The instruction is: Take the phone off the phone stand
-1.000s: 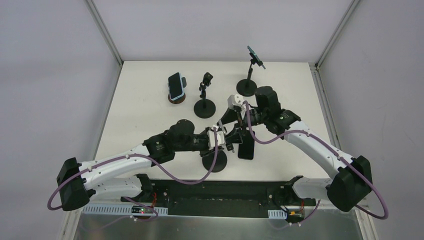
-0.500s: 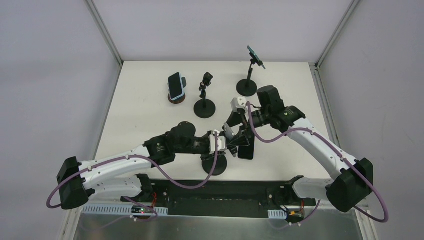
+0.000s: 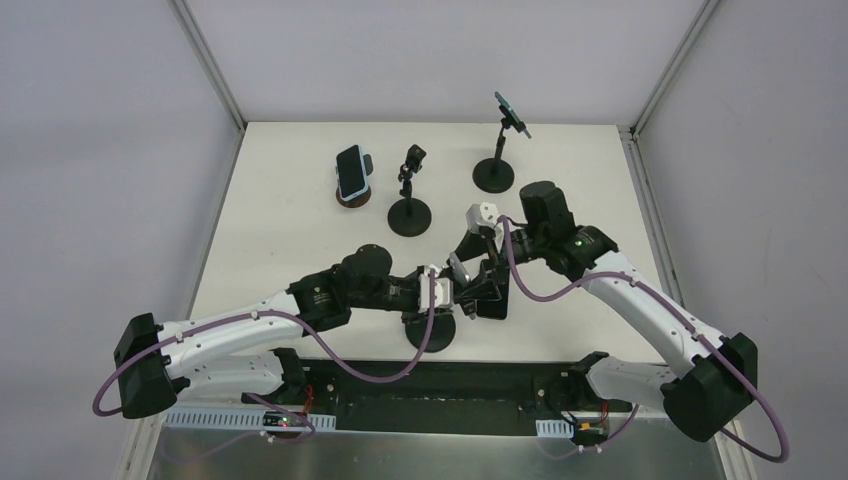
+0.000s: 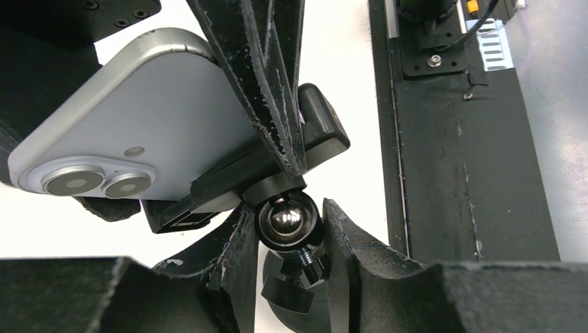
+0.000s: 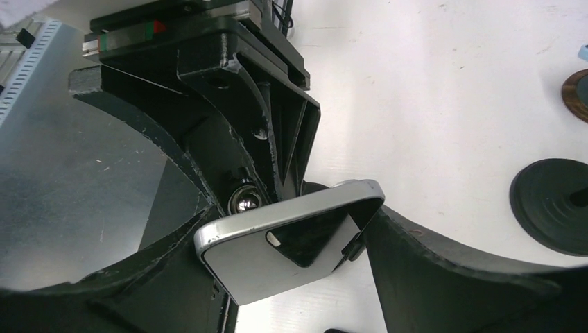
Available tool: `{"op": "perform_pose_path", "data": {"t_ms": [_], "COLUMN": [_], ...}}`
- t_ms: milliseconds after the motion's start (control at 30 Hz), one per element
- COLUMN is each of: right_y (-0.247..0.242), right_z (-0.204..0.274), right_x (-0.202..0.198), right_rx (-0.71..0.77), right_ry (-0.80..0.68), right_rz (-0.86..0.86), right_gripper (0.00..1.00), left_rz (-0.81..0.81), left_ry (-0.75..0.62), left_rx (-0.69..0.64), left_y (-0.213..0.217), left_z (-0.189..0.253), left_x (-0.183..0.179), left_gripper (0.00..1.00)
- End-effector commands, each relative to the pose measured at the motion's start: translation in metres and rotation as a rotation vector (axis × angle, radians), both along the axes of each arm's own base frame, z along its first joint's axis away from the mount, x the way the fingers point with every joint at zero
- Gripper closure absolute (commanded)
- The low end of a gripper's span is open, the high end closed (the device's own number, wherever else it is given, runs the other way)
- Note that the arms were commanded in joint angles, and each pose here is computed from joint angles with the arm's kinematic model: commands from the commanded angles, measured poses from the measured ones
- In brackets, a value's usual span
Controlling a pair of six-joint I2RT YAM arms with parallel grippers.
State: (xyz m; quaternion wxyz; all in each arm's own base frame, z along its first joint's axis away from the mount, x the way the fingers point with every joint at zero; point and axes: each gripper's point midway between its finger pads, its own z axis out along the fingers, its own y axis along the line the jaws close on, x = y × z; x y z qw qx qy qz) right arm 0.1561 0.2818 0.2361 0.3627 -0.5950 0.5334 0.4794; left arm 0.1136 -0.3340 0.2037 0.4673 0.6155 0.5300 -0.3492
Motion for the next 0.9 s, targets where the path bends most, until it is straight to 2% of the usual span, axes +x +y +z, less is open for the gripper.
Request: {"op": "perform_pose_path", "data": {"t_ms": [0,467,867], "right_y": [0.001,0.001,0.003], "right_z": [0.013,0.028,0.045], "right_x": [0.062,0.031,-0.016], "right_rx": [-0.022,0.013,0.088], "right_ry": [-0.277,-0.241,-0.204], "right_rz": [-0.154,-0.096,-0.018], "right_gripper": [1.0,1.0,1.0], "left_rz": [-0.518,-0.489,-0.235], "left_ry": [0.257,0.252,0.244], "left_rx": [0.062,0.059,0.057], "left_y": [0.021,0.021,0.016], "left_z": [-0.017,-0.018,-0.018], "left_x": [-0.121,-0.112,-0.036], "left_gripper": [1.0,1.0,1.0]}}
